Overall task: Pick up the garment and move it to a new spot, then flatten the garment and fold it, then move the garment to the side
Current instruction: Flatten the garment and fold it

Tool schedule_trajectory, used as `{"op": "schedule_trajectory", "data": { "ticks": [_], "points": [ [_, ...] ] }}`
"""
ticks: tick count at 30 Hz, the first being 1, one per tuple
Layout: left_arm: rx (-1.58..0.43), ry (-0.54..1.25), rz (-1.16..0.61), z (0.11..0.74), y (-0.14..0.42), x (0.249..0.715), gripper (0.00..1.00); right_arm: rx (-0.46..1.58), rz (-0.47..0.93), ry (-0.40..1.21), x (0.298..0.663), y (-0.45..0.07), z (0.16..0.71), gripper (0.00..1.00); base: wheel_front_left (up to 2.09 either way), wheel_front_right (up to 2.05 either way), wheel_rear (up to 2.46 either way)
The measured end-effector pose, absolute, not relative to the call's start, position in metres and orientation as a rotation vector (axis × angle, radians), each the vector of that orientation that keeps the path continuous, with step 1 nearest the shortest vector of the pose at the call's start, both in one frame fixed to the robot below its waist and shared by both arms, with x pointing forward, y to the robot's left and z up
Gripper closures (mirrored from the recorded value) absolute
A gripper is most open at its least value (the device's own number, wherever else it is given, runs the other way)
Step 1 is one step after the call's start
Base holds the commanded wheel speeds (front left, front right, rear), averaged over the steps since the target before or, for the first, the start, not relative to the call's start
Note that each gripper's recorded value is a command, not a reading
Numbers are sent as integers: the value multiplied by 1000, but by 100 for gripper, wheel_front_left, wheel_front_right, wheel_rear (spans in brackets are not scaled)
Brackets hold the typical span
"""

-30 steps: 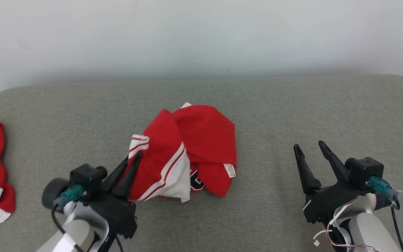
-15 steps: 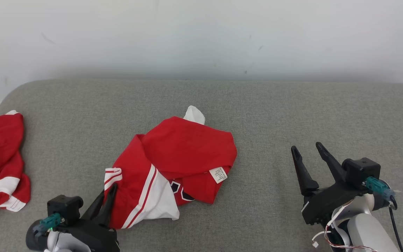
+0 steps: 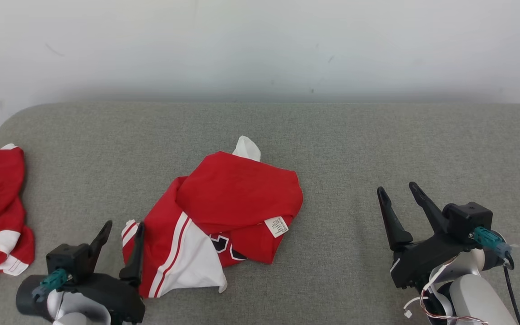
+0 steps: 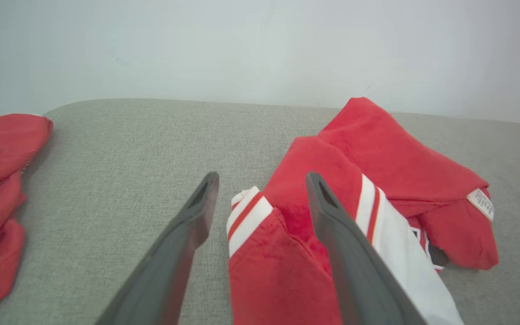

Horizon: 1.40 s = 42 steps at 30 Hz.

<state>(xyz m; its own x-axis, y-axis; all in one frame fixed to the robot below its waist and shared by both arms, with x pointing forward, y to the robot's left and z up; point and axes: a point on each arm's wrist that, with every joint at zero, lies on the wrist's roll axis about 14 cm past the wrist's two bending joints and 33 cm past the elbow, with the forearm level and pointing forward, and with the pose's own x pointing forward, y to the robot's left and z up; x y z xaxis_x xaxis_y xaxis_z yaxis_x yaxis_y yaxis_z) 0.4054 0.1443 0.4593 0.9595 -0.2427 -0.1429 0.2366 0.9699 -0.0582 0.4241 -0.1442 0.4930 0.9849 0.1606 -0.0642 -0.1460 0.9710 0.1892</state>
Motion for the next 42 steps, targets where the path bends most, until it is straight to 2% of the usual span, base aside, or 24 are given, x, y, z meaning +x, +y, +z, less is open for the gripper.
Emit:
{"op": "schedule_trajectory", "data": {
  "ticks": [10,18,29,42],
  "points": [
    [-17,82,-293,476,119,396,0,186,165,73,423,-141,496,0,0,0,0],
    [-8,147,-333,464,99,374,0,188,161,78,421,-142,493,0,0,0,0],
    [9,268,-298,444,106,354,0,192,175,85,423,-136,490,0,0,0,0],
    [-12,319,-294,425,101,360,0,196,164,86,420,-140,489,0,0,0,0]
  ]
}}
